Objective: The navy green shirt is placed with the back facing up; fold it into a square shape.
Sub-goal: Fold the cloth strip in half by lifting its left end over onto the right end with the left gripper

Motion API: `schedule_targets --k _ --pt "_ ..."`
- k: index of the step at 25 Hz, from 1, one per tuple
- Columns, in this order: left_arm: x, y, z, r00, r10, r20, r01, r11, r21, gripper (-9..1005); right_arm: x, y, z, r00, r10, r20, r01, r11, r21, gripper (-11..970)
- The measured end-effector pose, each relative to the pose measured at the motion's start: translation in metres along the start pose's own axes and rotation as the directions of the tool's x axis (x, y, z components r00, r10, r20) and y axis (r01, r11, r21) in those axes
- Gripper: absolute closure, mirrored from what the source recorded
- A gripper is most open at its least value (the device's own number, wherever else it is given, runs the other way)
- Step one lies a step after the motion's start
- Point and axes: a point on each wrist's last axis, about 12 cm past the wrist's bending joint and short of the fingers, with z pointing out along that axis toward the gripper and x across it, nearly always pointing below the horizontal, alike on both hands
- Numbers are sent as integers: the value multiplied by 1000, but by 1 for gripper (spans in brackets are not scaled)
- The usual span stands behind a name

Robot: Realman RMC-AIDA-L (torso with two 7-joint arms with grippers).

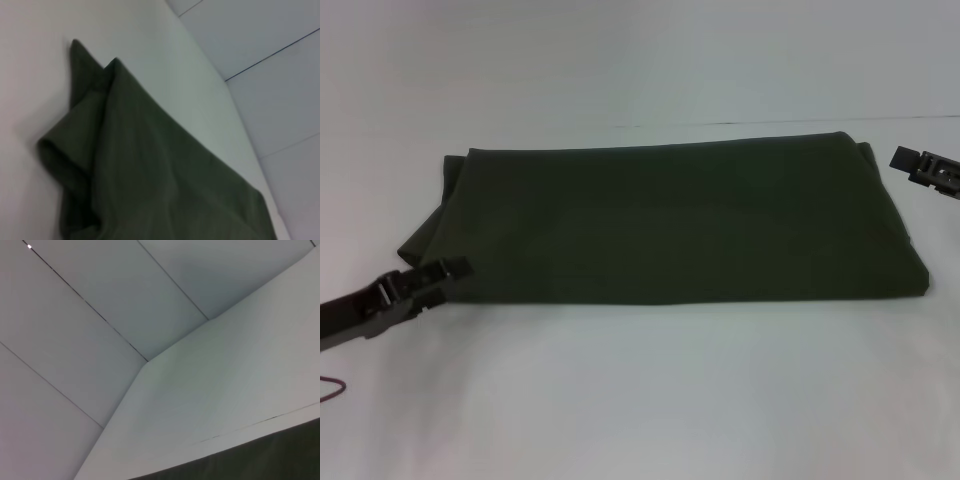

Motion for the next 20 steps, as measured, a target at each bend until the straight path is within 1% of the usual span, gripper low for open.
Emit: schedule_targets --k 3,11,16,20 --pt "4 5 6 1000 -13 -26 12 999 -35 152 0 0 0 1000 1 0 -1 1000 0 214" --pt "4 12 10 1000 -15 -8 15 996 -93 152 1 -1 -1 1000 2 0 -2 1000 2 214" --pt "5 15 14 1000 -13 -28 10 992 -124 152 2 -1 -2 1000 5 2 -5 1000 5 214" --pt "5 15 17 999 -12 -34 7 991 -130 151 2 -2 -3 1000 7 5 -7 1000 7 214"
